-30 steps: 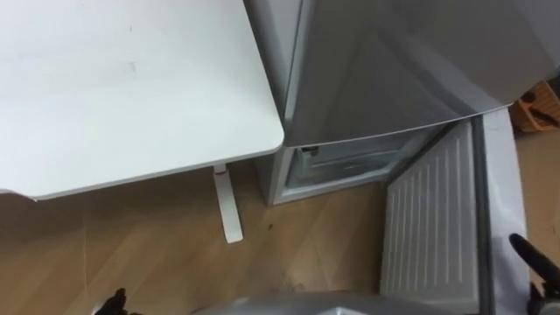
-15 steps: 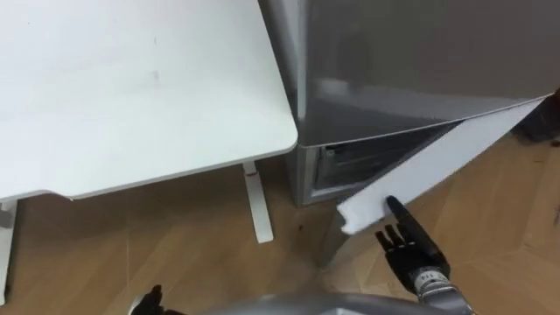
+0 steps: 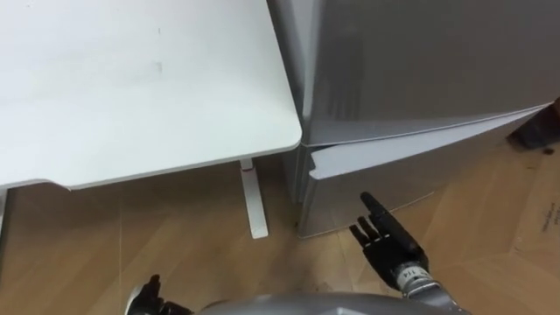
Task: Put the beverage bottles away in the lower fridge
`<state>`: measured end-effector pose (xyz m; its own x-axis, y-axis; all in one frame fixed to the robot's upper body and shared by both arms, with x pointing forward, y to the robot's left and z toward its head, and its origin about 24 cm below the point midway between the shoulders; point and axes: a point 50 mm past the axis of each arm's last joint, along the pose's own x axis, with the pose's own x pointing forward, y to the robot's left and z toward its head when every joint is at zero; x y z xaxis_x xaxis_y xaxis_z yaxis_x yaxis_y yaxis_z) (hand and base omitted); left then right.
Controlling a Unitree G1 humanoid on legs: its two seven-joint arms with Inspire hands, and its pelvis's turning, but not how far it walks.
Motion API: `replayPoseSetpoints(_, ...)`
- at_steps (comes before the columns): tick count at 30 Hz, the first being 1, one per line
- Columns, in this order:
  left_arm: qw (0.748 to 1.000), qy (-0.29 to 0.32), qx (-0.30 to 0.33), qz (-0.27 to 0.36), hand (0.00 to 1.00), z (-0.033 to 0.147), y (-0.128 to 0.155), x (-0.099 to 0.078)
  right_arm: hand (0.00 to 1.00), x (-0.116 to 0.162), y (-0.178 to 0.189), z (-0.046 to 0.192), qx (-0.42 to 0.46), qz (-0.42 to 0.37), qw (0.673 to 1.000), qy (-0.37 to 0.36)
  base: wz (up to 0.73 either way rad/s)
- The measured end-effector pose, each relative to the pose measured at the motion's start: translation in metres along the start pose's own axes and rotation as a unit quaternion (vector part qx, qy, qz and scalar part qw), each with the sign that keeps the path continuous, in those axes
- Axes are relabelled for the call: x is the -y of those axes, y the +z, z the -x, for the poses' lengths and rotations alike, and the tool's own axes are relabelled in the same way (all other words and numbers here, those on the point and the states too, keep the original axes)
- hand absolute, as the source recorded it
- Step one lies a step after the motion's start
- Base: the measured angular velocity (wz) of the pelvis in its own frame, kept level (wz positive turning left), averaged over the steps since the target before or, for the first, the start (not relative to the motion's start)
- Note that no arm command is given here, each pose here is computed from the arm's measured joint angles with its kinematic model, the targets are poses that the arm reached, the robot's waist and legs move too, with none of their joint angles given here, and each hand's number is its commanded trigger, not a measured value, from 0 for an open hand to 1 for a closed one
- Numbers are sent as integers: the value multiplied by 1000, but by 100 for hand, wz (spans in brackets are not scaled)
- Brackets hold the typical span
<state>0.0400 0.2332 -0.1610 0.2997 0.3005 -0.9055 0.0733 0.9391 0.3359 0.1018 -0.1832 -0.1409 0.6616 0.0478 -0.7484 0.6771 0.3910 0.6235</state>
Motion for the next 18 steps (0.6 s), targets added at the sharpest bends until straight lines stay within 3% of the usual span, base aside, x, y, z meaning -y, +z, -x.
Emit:
replayPoseSetpoints(5,1000,2,-4,-1,0,1,-3,-1,0,8,1,2,-11,49,999,-4,10)
replayPoseSetpoints(8,1000,4,-5,4,0,1,-5,-3,0,19,3,5,-28,119,992,-19,15)
replayPoseSetpoints(13,1000,12,-10,19,0,1,-8,-7,0,37,10,7,-87,309,946,-53,0)
replayPoseSetpoints(18,999,15,-17,33,0,2,-14,-12,0,53,11,11,-143,402,900,-85,12)
